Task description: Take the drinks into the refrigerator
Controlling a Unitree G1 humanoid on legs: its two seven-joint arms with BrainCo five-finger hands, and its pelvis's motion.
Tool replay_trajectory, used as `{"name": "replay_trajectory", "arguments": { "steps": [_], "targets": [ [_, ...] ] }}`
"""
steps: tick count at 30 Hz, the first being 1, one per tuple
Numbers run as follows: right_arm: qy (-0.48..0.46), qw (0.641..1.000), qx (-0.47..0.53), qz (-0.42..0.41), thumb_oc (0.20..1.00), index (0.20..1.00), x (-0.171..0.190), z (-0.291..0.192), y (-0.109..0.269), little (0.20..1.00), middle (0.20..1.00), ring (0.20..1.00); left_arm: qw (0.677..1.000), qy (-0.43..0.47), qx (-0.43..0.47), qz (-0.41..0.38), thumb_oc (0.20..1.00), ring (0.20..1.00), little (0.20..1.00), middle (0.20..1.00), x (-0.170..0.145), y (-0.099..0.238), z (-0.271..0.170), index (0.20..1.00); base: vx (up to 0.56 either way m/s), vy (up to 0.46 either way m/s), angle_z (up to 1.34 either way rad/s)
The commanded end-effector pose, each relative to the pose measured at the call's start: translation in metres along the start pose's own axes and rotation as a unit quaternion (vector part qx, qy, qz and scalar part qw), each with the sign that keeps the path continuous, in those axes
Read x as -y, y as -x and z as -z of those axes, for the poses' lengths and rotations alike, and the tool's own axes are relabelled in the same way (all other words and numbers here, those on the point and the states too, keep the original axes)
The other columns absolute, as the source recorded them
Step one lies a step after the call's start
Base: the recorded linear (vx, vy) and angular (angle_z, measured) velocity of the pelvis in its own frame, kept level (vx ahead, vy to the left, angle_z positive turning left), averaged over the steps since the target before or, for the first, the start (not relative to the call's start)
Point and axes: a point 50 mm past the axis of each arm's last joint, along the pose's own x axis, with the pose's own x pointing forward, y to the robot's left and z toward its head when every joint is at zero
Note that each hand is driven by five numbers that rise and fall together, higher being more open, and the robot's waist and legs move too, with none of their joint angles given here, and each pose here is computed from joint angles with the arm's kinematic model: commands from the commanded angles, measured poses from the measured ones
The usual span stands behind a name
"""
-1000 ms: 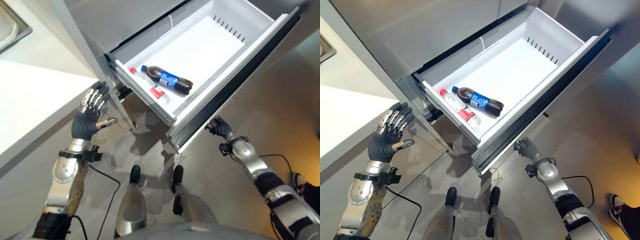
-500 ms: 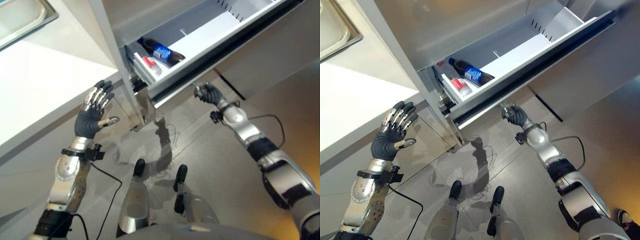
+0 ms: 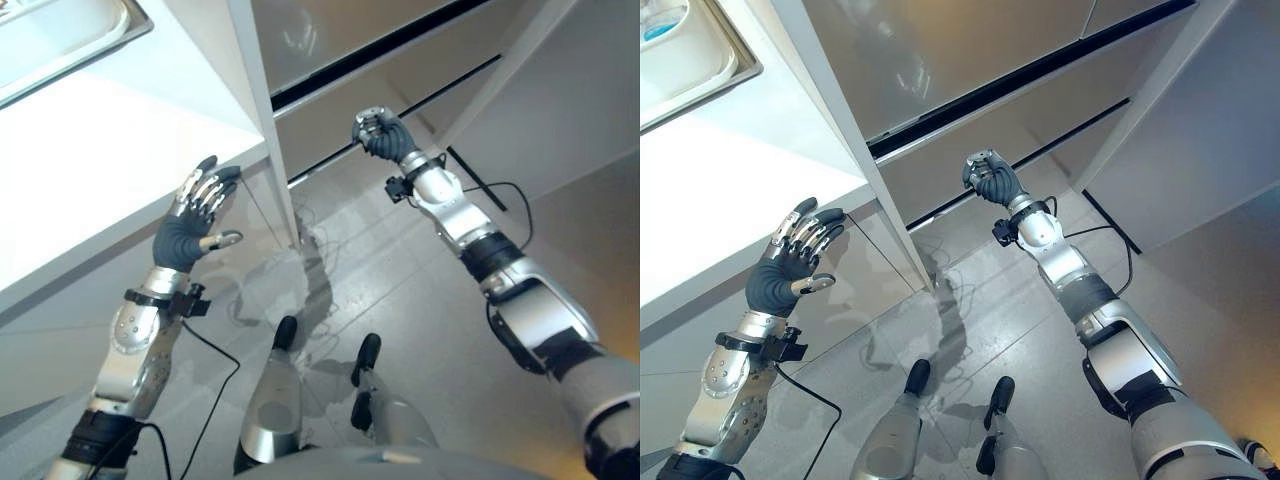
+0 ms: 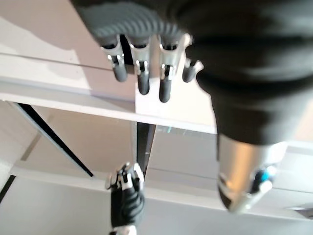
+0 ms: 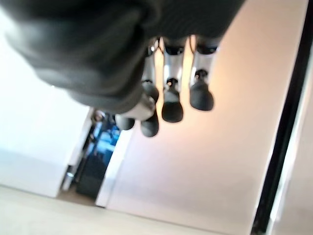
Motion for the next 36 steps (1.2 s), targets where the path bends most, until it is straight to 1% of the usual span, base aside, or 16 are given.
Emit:
{"name": "replay_trajectory", "arguments": {
  "steps": [1,2,5,7,8,11,14,17,19,20,21,25,32,33,34,36],
  "targets": [
    [-0.022,0.999,0.042,0.009,0.2,0.2,0.008,-0.003,0.017,0.2,0.2,0.2,0.998,-0.021,0.06,0.01,1.0,1.0,1.0,1.0,0.003,-0.002,-0.022,1.0,-0.02,0.044,0.0],
    [-0.057,0.998,0.015,0.027,0.2,0.2,0.008,0.019,0.038,0.2,0.2,0.2,0.998,-0.022,0.061,0.003,1.0,1.0,1.0,1.0,0.004,-0.001,-0.021,1.0,-0.01,0.041,0.03],
    [-0.073,0.997,0.0,0.039,0.2,0.2,0.008,0.032,0.058,0.2,0.2,0.2,0.998,-0.03,0.058,-0.005,1.0,1.0,1.0,1.0,0.003,0.001,-0.019,1.0,0.0,0.016,-0.01],
    [-0.098,0.992,-0.023,0.075,0.2,0.2,0.016,0.051,0.088,0.2,0.2,0.2,0.997,-0.043,0.057,-0.021,1.0,1.0,1.0,1.0,0.0,0.005,-0.018,1.0,0.01,0.023,-0.05],
    [-0.098,0.992,-0.024,0.075,0.2,0.2,0.016,0.051,0.089,0.2,0.2,0.2,0.997,-0.043,0.056,-0.02,1.0,1.0,1.0,1.0,0.0,0.005,-0.018,1.0,0.01,0.014,-0.04],
    [-0.124,0.983,-0.047,0.126,0.2,0.2,0.028,0.068,0.126,0.2,0.2,0.2,0.997,-0.054,0.048,-0.037,1.0,1.0,1.0,1.0,-0.004,0.009,-0.015,1.0,0.02,0.001,-0.11],
    [-0.142,0.976,-0.056,0.157,0.2,0.2,0.034,0.074,0.144,0.2,0.2,0.2,0.997,-0.057,0.043,-0.043,1.0,1.0,1.0,1.0,-0.005,0.011,-0.012,1.0,0.03,-0.001,-0.1],
    [-0.118,0.974,-0.08,0.179,0.2,0.2,0.042,0.081,0.177,0.2,0.2,0.2,0.997,-0.057,0.015,-0.058,1.0,1.0,1.0,1.0,-0.008,0.017,0.001,1.0,0.05,0.001,-0.09],
    [-0.113,0.973,-0.087,0.181,0.2,0.2,0.041,0.082,0.184,0.2,0.2,0.2,0.997,-0.056,0.006,-0.059,1.0,1.0,1.0,1.0,-0.007,0.019,0.004,1.0,0.03,0.01,-0.16],
    [-0.105,0.973,-0.09,0.184,0.253,0.253,0.042,0.082,0.191,0.253,0.253,0.253,0.996,-0.062,-0.002,-0.061,1.0,1.0,1.0,1.0,-0.008,0.021,0.007,1.0,0.04,0.013,-0.19],
    [-0.104,0.971,-0.094,0.191,1.0,1.0,0.044,0.082,0.199,1.0,1.0,1.0,0.996,-0.066,-0.012,-0.065,1.0,1.0,1.0,1.0,-0.009,0.024,0.01,1.0,0.04,0.012,-0.1],
    [-0.119,0.96,-0.125,0.219,1.0,1.0,0.044,0.092,0.226,1.0,1.0,1.0,0.994,-0.06,-0.047,-0.077,1.0,1.0,1.0,1.0,-0.011,0.034,0.025,1.0,0.06,0.029,-0.08],
    [-0.128,0.952,-0.164,0.223,1.0,1.0,0.038,0.105,0.24,1.0,1.0,1.0,0.99,-0.054,-0.096,-0.085,1.0,1.0,1.0,1.0,-0.01,0.045,0.045,1.0,0.03,0.021,-0.25],
    [-0.127,0.947,-0.189,0.225,1.0,1.0,0.036,0.113,0.245,1.0,1.0,1.0,0.986,-0.046,-0.135,-0.091,1.0,1.0,1.0,1.0,-0.01,0.053,0.061,1.0,0.02,0.008,-0.27],
    [-0.127,0.947,-0.189,0.225,1.0,1.0,0.037,0.114,0.245,1.0,1.0,1.0,0.986,-0.046,-0.134,-0.091,1.0,1.0,1.0,1.0,-0.01,0.053,0.061,1.0,0.03,0.01,-0.16],
    [-0.126,0.936,-0.24,0.223,1.0,1.0,0.029,0.131,0.257,1.0,1.0,1.0,0.972,-0.051,-0.21,-0.097,1.0,1.0,1.0,1.0,-0.011,0.071,0.089,1.0,0.04,0.011,-0.06]
  ]
}}
